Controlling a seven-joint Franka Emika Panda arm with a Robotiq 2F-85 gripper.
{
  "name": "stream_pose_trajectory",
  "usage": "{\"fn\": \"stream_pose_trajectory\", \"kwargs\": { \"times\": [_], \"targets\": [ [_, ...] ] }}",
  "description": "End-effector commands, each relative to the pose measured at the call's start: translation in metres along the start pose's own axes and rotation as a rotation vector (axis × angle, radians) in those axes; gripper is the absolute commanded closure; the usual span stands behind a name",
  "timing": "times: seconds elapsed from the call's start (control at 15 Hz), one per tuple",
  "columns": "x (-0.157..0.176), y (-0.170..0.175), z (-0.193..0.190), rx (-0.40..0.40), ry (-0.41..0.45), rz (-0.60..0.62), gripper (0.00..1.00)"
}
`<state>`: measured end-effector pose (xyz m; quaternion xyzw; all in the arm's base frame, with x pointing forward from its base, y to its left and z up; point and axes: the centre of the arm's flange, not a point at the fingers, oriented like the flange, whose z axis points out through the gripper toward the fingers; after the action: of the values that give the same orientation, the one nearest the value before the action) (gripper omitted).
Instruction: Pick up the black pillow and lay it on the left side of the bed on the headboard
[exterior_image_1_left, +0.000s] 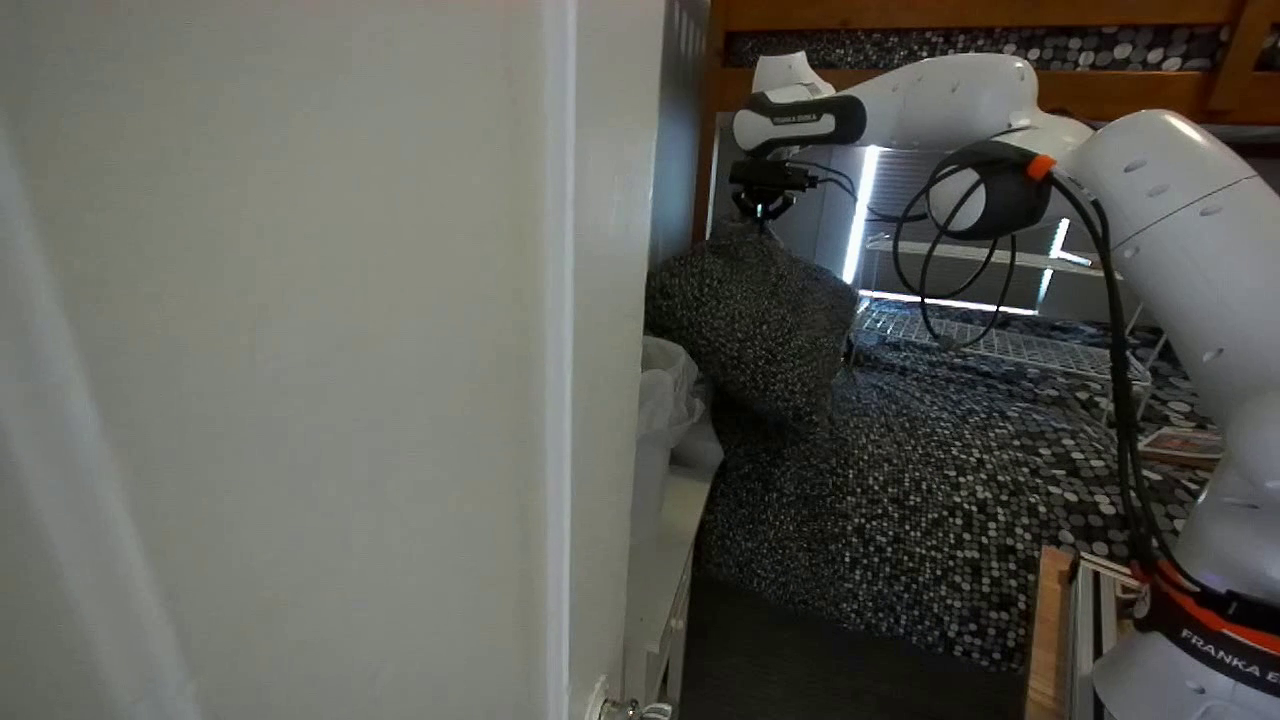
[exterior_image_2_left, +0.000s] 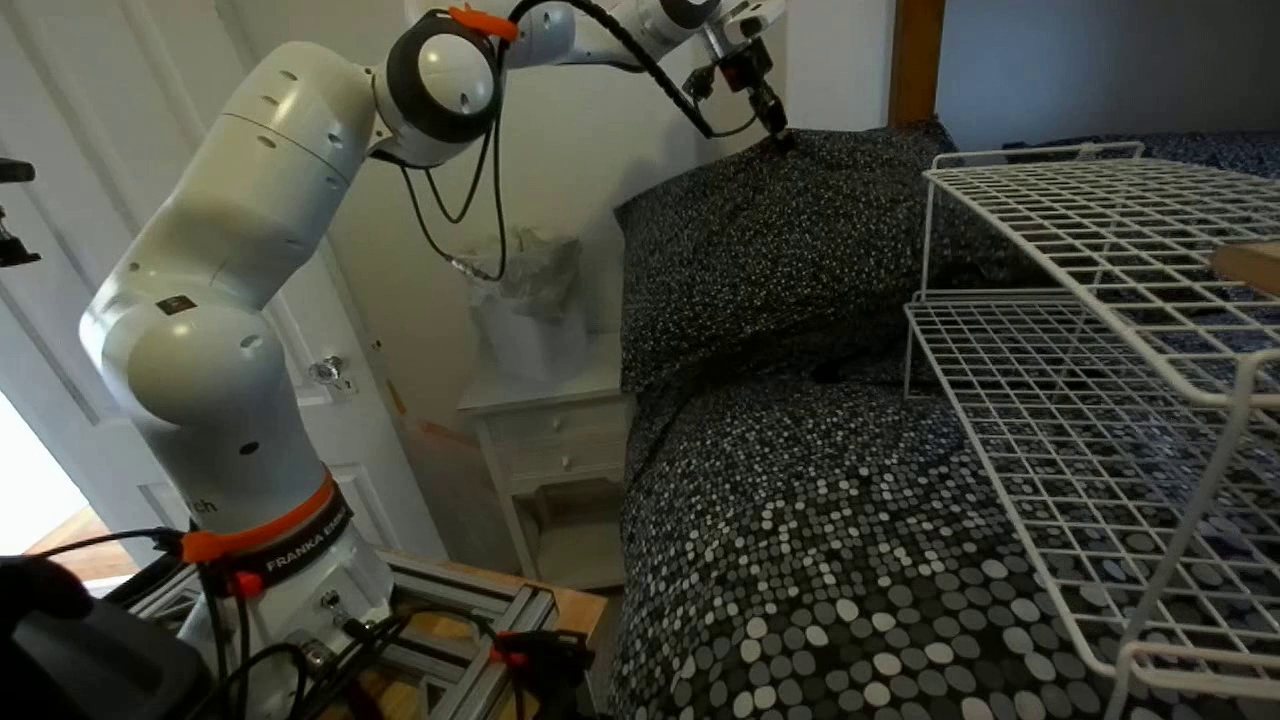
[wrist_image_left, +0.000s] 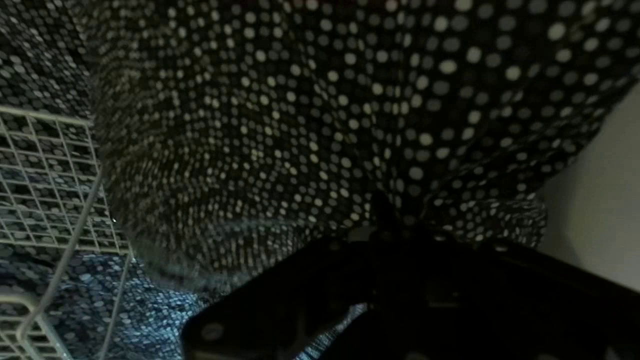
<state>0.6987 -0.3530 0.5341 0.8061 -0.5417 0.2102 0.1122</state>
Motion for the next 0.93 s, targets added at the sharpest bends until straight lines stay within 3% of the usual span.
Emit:
{"fn": "stream_pose_trajectory", "kwargs": {
  "times": [0.0,0.27,0.53,0.87],
  "targets": [
    [0.037,0.009,-0.009,0.133,0.064,-0.073,0.99],
    [0.069,0.013,-0.004,0.246,0.215,-0.031,0.99],
    [0.092,0.019,0.021,0.295,0.280,-0.014,0.99],
    [0.092,0.008,0.085,0.393,0.144,0.026,0.99]
  ]
}}
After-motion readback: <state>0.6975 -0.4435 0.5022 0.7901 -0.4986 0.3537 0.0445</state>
